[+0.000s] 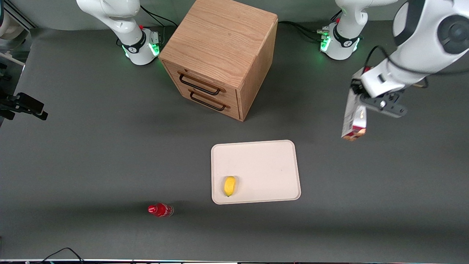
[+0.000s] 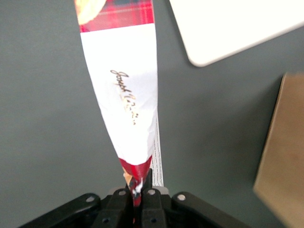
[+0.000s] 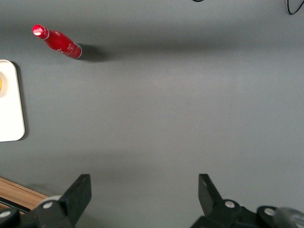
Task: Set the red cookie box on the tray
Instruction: 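Lift the box by its end and carry it toward the white tray, then lower the hanging box onto the white tray beside the lemon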
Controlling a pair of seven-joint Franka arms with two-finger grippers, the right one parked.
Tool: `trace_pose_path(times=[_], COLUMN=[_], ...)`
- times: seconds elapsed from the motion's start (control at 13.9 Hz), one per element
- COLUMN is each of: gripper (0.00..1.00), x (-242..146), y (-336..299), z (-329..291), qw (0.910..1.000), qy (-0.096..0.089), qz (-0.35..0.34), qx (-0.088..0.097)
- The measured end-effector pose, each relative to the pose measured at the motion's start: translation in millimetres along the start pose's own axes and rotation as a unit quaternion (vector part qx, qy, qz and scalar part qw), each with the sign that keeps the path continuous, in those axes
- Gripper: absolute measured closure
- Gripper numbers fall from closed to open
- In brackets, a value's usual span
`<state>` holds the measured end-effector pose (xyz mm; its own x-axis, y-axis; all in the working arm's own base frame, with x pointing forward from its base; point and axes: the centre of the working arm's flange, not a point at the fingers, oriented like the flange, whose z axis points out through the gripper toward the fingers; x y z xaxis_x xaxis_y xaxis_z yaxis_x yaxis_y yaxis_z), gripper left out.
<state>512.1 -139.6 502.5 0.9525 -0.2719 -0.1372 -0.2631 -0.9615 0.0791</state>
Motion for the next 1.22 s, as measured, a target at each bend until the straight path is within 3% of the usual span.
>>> trace_pose_path(times=[0.29, 0.57, 0.79, 1.08, 1.22], gripper=[0.94, 0.94, 0.94, 0.94, 0.94], x=[70.0, 111.2, 137.5, 164.6, 174.1], y=[59.3, 118.2, 133.5, 130.1, 128.5], z=[42.3, 121.5, 179.8, 230.2, 243.6], qw=[0.9953, 0.9873, 0.9838, 0.9871, 0.9872], qy=[0.032, 0.058, 0.06, 0.06, 0.061], qz=[-0.088, -0.147, -0.169, -0.146, -0.146], qx=[-0.025, -0.012, 0.001, 0.028, 0.019])
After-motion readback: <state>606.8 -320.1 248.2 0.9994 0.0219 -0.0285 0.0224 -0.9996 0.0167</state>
